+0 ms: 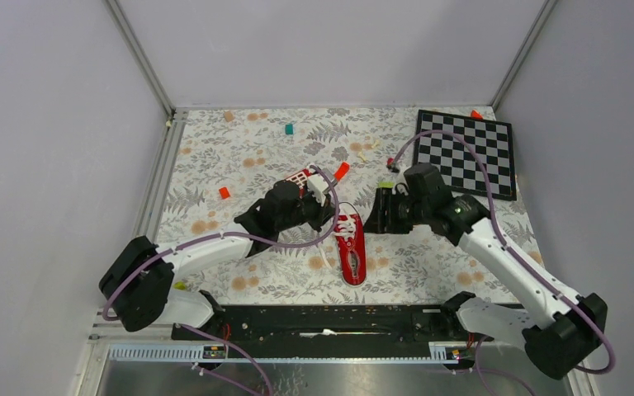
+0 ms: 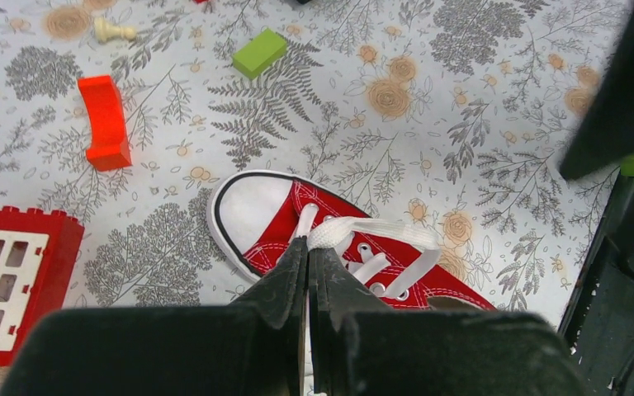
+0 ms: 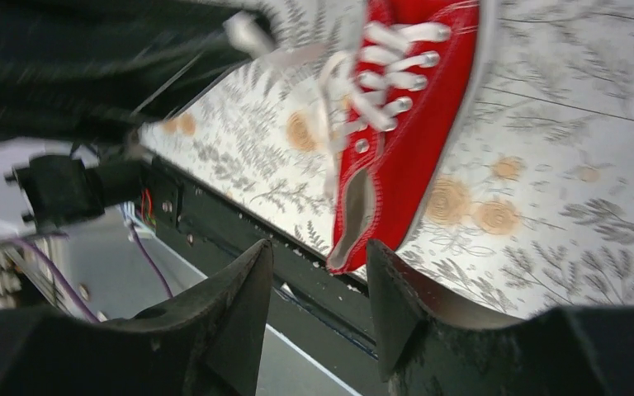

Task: Tie the shoes
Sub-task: Wrap the shoelace around the shoelace.

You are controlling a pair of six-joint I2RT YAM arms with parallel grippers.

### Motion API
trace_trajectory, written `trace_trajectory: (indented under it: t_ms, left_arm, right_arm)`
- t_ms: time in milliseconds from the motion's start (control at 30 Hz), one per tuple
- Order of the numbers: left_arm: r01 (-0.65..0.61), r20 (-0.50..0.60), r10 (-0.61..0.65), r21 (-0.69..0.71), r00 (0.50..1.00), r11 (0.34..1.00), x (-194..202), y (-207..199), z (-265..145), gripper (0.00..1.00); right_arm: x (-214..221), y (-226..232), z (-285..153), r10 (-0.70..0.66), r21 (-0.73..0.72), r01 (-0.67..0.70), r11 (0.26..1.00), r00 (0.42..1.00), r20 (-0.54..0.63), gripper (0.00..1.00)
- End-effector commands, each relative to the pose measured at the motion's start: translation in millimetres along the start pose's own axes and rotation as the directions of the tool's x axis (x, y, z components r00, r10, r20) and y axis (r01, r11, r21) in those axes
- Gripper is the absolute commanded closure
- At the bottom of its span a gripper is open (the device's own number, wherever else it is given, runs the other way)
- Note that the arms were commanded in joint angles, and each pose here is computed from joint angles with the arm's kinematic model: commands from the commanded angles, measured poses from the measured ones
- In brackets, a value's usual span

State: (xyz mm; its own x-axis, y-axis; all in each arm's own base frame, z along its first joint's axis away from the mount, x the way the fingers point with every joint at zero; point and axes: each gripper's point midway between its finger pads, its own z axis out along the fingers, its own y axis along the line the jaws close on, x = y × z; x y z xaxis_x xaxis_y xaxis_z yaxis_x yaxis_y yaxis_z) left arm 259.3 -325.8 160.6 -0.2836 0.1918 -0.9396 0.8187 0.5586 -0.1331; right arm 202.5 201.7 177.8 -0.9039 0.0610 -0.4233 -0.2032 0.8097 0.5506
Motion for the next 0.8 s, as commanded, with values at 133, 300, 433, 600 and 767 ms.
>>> trace_trajectory:
  t_ms: [133,300,433,600,767]
  left_arm:
    - [0.076,0.008,-0.076,-0.049,0.997,0.996,-9,15,7,1.00]
    - [0.114,-0.032,-0.116,-0.064,0.993,0.991,1,18,9,1.00]
    - [0.139,-0.048,-0.142,-0.071,0.989,0.988,5,20,11,1.00]
    - [0.189,-0.042,-0.191,-0.044,0.981,0.981,7,22,10,1.00]
    - [0.291,-0.121,-0.281,0.072,0.952,0.954,17,18,12,1.00]
  right_arm:
    - [43,47,37,-0.305,-0.070,0.313,0.947,0.947,0.102,0.47]
    - [58,64,75,-0.401,-0.058,0.417,0.907,0.898,0.181,0.49]
    - [60,65,102,-0.443,-0.007,0.457,0.890,0.866,0.232,0.49]
    - [65,52,127,-0.471,0.071,0.468,0.881,0.850,0.237,0.49]
    - [73,38,142,-0.472,0.103,0.461,0.881,0.852,0.227,0.49]
